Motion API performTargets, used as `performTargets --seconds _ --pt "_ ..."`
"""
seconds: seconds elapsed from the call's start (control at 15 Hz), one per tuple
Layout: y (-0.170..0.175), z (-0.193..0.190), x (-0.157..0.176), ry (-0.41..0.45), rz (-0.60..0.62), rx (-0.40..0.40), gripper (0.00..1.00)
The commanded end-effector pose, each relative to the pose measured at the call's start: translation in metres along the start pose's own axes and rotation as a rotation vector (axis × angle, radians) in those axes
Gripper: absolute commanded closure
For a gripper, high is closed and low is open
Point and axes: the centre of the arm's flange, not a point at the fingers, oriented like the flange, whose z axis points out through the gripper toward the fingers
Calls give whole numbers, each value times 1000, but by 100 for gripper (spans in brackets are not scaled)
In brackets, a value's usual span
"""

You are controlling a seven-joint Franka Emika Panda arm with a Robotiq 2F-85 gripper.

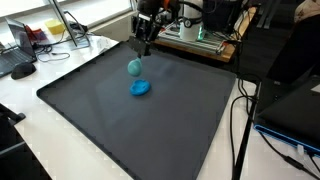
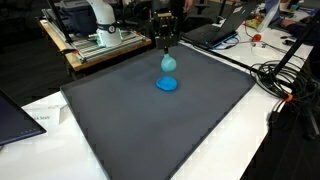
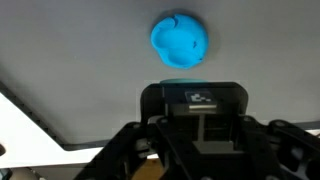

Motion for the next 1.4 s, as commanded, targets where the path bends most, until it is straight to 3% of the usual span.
performTargets --seconds 0.0,0.4,0.8,1.33 --pt "18 0 21 -68 -10 74 78" --pt "30 -4 50 -152 -3 164 78" --pt "49 -5 83 -266 14 167 78" --pt "71 35 104 -367 -24 256 78"
